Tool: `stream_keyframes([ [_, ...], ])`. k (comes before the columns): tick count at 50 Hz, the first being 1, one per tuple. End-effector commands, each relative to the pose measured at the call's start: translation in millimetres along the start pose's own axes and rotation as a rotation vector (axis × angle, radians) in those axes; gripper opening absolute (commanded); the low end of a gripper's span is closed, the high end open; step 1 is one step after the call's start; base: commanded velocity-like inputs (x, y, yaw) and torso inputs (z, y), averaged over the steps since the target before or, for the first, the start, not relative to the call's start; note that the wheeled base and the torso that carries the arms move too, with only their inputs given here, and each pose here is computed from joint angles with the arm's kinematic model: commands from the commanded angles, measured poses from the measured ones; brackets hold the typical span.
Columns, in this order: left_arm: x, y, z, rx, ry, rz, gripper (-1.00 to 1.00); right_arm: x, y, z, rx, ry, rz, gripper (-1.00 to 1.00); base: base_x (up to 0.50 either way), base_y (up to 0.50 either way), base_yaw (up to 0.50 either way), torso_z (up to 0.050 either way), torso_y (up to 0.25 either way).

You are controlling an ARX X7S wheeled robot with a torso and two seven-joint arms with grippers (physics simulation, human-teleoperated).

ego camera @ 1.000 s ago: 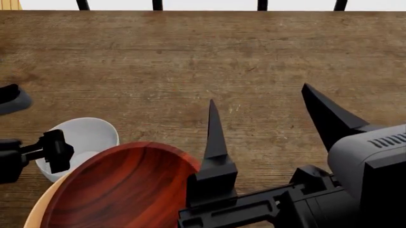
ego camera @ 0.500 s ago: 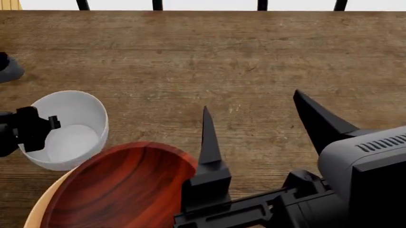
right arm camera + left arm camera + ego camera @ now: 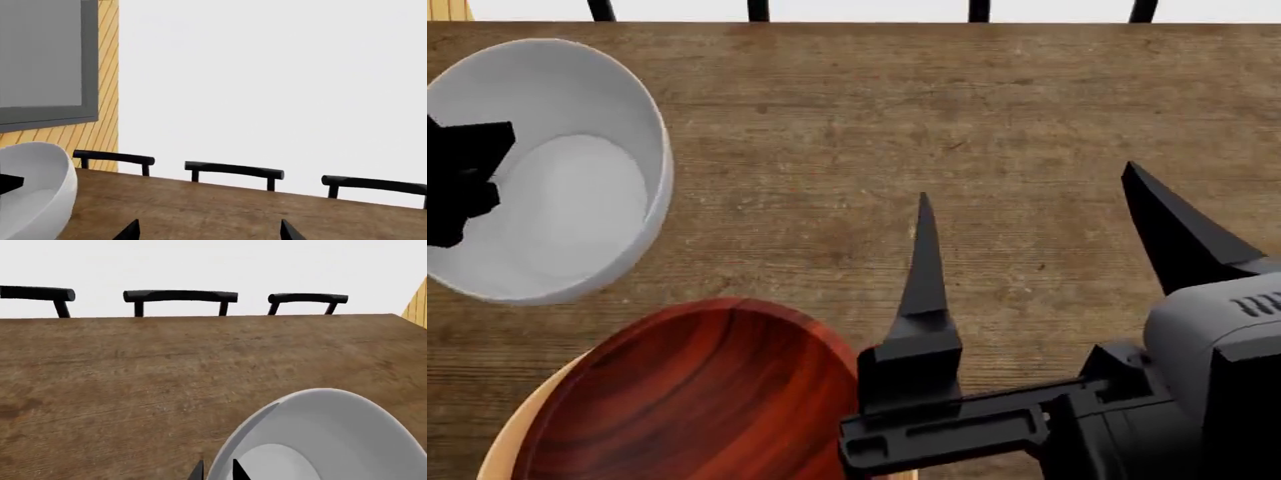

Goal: Stack the bowls from largest to smallest.

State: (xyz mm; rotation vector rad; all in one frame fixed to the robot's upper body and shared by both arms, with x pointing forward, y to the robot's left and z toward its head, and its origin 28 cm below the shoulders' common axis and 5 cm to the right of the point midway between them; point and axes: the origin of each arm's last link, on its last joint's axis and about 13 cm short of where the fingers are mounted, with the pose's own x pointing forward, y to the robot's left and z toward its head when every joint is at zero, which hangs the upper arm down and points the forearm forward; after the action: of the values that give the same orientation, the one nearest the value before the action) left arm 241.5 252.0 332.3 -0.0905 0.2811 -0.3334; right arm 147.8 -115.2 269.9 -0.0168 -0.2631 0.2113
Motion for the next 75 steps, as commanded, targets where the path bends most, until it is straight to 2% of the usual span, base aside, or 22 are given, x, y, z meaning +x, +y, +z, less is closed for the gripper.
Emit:
stream_keyframes([
  [1,-40,-42.5,-11,0.074,-0.005,-0.179,-1.00,6,-11.4,1,-0.107,-0.039,-0.163,1.00,0.00,0.00,0.00,0.000,0.000],
  [2,-41,-44.6,-13,0.073,-0.001,-0.187,-1.00,7,-12.9,0,-0.150,-0.045,-0.196,1.00,0.00,0.00,0.00,0.000,0.000],
  [3,-42,-46.8,-16,0.075,0.002,-0.197,-1.00,6,-13.5,2,-0.155,-0.052,-0.201,1.00,0.00,0.00,0.00,0.000,0.000],
  [4,-44,-48.2,-20,0.077,0.008,-0.203,-1.00,5,-12.8,4,-0.130,-0.055,-0.190,1.00,0.00,0.00,0.00,0.000,0.000],
  [12,-51,-58.6,-34,0.060,0.034,-0.247,-1.00,6,-12.2,2,-0.127,-0.035,-0.177,1.00,0.00,0.00,0.00,0.000,0.000],
  [13,-48,-59.9,-42,0.068,0.061,-0.254,-1.00,5,-12.7,3,-0.125,-0.038,-0.179,1.00,0.00,0.00,0.00,0.000,0.000],
  [32,-25,-56.0,-74,0.036,0.154,-0.235,-1.00,2,-13.2,8,-0.100,-0.051,-0.173,1.00,0.00,0.00,0.00,0.000,0.000],
  [41,-11,-57.5,-79,0.025,0.172,-0.231,-1.00,2,-13.4,7,-0.093,-0.050,-0.172,1.00,0.00,0.00,0.00,0.000,0.000],
  [54,4,-44.1,-82,0.032,0.183,-0.149,-1.00,2,-13.8,5,-0.093,-0.039,-0.166,1.00,0.00,0.00,0.00,0.000,0.000],
  [75,4,-46.0,-89,0.028,0.219,-0.178,-1.00,2,-13.3,4,-0.093,-0.033,-0.159,1.00,0.00,0.00,0.00,0.000,0.000],
])
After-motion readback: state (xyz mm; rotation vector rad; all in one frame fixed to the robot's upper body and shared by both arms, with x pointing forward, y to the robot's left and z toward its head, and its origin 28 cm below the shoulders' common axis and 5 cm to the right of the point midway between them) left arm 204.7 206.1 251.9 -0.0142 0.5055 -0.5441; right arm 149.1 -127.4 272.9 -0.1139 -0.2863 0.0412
